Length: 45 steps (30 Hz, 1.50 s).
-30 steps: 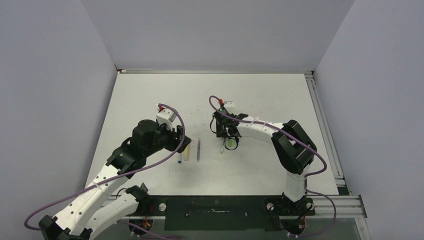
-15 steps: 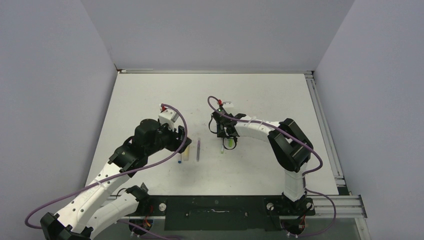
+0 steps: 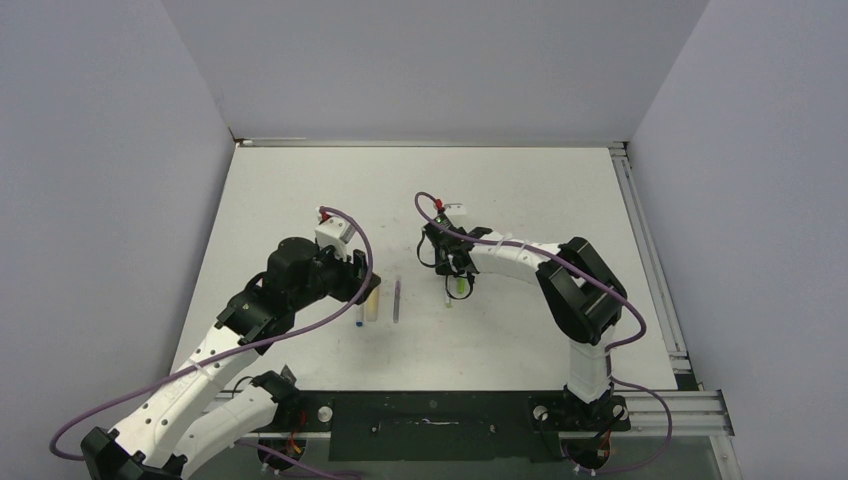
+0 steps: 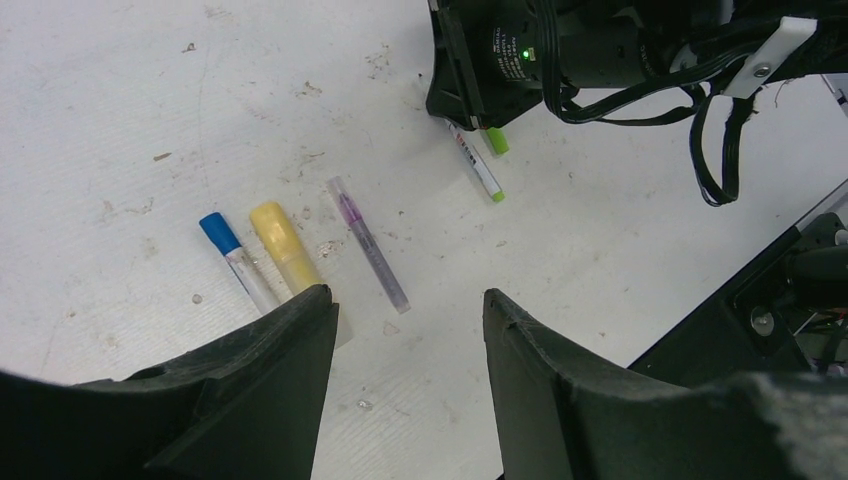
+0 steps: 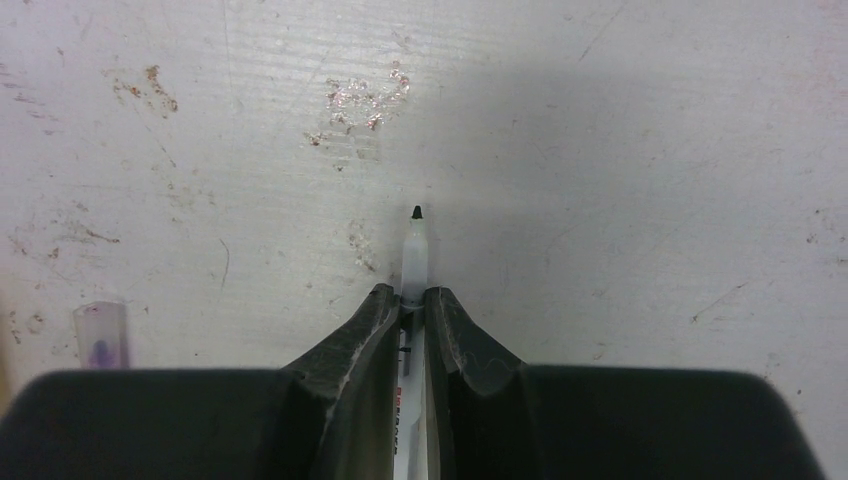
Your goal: Insert the pens into the pen caps
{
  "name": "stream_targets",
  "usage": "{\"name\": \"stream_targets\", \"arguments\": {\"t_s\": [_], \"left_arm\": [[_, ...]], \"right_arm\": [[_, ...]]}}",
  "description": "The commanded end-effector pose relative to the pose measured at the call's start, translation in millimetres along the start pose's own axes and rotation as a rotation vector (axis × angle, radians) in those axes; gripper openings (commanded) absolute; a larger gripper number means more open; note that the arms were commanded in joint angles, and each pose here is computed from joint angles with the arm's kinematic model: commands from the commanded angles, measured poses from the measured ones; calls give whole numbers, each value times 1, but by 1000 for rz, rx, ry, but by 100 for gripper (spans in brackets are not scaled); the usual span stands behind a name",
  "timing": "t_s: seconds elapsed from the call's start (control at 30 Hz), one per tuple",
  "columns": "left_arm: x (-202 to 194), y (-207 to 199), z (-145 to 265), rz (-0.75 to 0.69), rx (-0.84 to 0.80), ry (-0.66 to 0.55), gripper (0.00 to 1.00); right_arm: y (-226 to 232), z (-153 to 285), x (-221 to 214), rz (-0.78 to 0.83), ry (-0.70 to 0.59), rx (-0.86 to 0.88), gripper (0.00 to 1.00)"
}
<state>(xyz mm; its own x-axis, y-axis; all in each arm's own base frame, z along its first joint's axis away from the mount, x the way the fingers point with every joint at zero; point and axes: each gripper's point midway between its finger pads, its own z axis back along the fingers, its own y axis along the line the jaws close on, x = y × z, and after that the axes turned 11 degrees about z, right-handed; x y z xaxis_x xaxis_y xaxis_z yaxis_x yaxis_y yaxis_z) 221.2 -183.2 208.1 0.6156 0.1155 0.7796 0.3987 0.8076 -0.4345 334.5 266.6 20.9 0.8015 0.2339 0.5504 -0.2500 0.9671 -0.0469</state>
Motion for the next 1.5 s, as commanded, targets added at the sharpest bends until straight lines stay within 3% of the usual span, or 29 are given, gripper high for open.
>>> {"name": "stream_targets", "arguments": {"t_s": [0.0,0.5,0.87,1.17,1.47], "left_arm": [[17,-17,3,18,-84,-71,53],[22,-73,12,142,-377,-61,59],[30,-110,21,261,-599,-44,65],[35,-135,34,339,-778,-26,65],[34,-145,40,402,-882,-8,65]], "right_arm": [[14,43,42,-12,-124,73,5],[33,168,75,-29,-400,269,5],[50,261,84,-79,-608,613,5],[67,318,86,-144,-725,857,5],[89,346,84,-217,-784,1008,5]]}}
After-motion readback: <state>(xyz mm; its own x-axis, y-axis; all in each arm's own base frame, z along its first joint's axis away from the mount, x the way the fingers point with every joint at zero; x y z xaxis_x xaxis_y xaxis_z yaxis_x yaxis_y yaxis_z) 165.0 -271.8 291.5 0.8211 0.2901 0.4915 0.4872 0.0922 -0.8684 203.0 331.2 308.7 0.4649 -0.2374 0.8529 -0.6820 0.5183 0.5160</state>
